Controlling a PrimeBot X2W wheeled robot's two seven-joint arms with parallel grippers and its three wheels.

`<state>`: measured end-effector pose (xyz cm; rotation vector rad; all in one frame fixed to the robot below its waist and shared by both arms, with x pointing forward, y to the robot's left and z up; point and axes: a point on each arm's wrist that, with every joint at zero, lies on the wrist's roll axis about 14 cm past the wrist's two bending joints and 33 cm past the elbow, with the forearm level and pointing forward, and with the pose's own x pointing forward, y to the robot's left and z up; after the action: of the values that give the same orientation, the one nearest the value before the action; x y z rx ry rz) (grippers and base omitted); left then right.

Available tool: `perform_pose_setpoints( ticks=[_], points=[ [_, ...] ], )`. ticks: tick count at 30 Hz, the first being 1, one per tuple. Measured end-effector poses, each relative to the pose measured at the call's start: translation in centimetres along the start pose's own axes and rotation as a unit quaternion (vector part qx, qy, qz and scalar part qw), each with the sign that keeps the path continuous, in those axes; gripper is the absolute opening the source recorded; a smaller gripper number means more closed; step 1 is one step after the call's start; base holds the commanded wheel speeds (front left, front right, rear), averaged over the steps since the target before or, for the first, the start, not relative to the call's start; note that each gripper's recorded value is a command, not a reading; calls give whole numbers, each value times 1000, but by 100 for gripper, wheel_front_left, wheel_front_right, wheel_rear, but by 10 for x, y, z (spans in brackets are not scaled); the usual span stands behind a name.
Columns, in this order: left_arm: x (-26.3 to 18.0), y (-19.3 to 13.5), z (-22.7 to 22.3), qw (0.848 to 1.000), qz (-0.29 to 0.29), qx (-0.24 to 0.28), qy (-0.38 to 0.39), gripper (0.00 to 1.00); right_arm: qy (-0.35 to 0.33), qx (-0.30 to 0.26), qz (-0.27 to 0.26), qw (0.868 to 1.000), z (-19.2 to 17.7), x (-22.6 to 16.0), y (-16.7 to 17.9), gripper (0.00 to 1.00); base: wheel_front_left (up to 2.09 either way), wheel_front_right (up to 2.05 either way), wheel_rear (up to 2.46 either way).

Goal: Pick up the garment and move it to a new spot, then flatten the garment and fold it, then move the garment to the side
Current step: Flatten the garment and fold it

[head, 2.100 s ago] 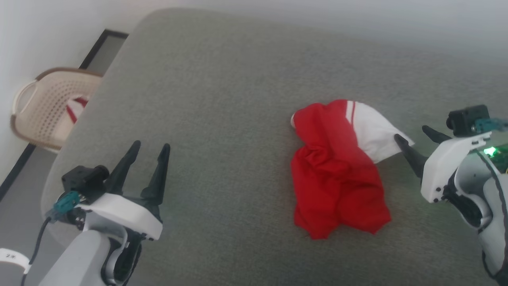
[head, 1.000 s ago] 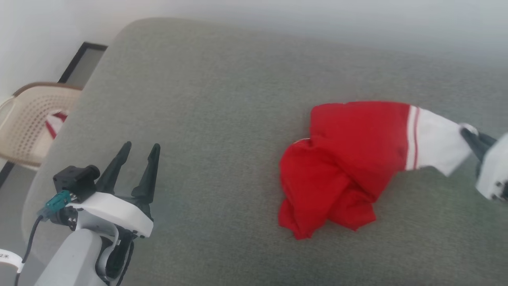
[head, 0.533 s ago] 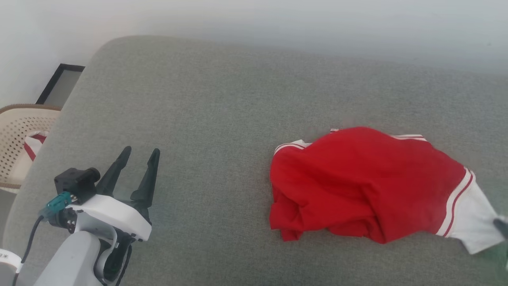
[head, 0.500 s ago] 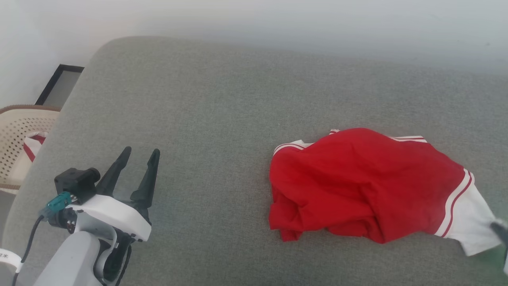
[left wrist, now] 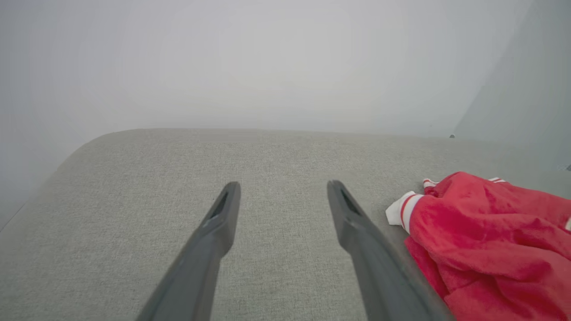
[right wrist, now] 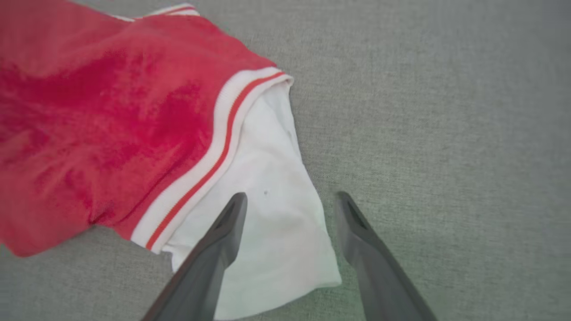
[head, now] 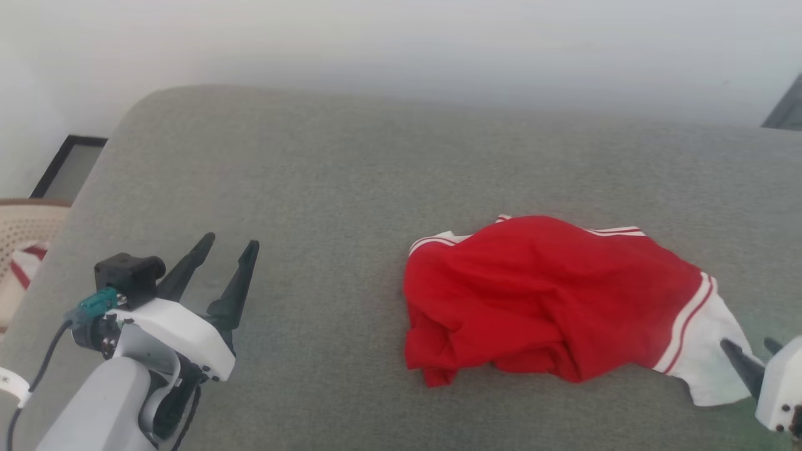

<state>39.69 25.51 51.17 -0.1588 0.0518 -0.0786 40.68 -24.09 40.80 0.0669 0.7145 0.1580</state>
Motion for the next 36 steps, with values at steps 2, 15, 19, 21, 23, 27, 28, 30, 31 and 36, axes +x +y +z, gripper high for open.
perform_pose_setpoints(
  ticks=[2, 15, 19, 21, 23, 27, 28, 30, 31, 36],
  points=[
    [3, -5, 2, 1000, -11, 1, 6, 100, -31, 0, 3, 1000, 12, -6, 2, 100, 0, 0, 0],
    [59, -82, 18, 986, -136, 9, 96, 100, -312, -27, -66, 947, 87, -83, -12, 100, 0, 0, 0],
    [78, -102, 4, 973, -164, 13, 159, 100, -384, -29, -98, 918, 102, -105, -17, 100, 0, 0, 0],
    [88, -113, 0, 967, -177, 13, 182, 100, -409, -33, -113, 905, 105, -114, -19, 100, 0, 0, 0],
    [97, -122, -10, 959, -186, 19, 214, 100, -425, -28, -126, 896, 103, -120, -22, 100, 0, 0, 0],
    [109, -136, -39, 938, -200, 29, 282, 100, -432, -21, -152, 889, 94, -125, -30, 100, 0, 0, 0],
    [111, -139, -46, 932, -203, 30, 299, 100, -429, -21, -157, 889, 91, -124, -32, 100, 0, 0, 0],
    [117, -146, -58, 922, -209, 33, 324, 100, -426, -15, -167, 889, 86, -124, -36, 100, 0, 0, 0],
    [118, -149, -66, 916, -211, 32, 341, 100, -423, -11, -172, 890, 84, -124, -38, 100, 0, 0, 0],
    [120, -155, -96, 890, -213, 39, 402, 100, -410, -4, -186, 893, 73, -119, -44, 100, 0, 0, 0]
  ],
)
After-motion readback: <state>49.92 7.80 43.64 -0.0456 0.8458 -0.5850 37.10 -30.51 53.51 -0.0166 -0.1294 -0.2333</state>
